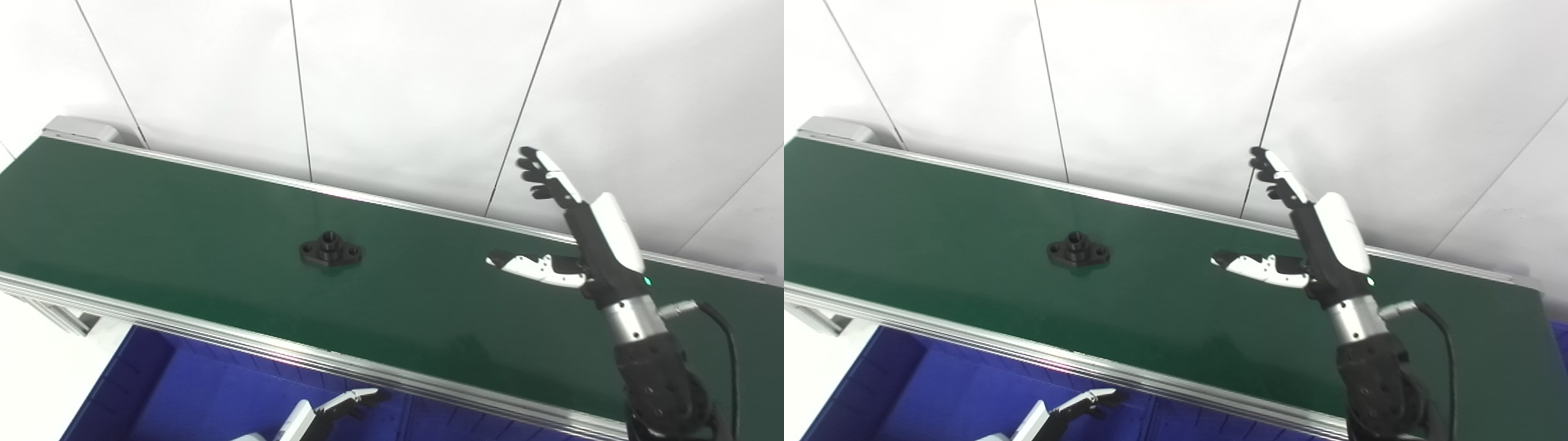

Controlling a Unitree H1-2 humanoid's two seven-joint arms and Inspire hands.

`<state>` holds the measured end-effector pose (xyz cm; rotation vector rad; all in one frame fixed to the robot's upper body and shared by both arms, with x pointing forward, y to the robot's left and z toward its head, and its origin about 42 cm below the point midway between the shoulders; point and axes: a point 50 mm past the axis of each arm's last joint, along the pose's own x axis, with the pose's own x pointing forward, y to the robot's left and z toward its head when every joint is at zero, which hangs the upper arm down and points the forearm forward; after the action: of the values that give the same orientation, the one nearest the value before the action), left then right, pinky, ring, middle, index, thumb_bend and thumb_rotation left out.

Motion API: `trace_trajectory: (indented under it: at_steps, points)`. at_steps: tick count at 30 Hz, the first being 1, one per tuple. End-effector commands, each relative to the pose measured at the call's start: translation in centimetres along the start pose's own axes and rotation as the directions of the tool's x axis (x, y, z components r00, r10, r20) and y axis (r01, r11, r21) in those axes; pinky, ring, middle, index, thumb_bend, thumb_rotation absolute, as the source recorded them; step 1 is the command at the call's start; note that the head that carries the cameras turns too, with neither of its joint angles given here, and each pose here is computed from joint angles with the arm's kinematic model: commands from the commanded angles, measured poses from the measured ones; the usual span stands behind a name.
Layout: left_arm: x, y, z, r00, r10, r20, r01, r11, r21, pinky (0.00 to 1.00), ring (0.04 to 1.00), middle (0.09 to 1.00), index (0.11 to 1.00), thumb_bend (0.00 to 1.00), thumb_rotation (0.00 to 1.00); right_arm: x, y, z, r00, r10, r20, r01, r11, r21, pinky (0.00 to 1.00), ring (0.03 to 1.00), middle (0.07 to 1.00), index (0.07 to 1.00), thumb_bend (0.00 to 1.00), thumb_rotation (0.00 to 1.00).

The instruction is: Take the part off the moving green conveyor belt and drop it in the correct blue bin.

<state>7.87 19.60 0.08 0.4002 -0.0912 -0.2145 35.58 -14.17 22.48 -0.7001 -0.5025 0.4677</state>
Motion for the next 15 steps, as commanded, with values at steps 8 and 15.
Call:
trace_trajectory:
  at_steps: [8,15]
  points:
    - [-1.1,1.2,0.5,1.0,0.0,0.003,0.001,0.999,-0.049,0.66,0.783,0.82,0.792,0.84,0.69,4.9,0.7,1.9,0.996,0.086,0.03,-0.085,0.996,-0.025,0.68,0.765,0.816,0.966,0.87,0.55]
    - [-1.7,1.3,0.9,1.0,-0.01,-0.002,0.01,0.998,-0.059,0.66,0.789,0.821,0.792,0.86,0.72,8.0,1.6,1.7,0.988,0.155,-0.015,-0.156,0.984,-0.087,0.62,0.739,0.812,0.977,0.88,0.53]
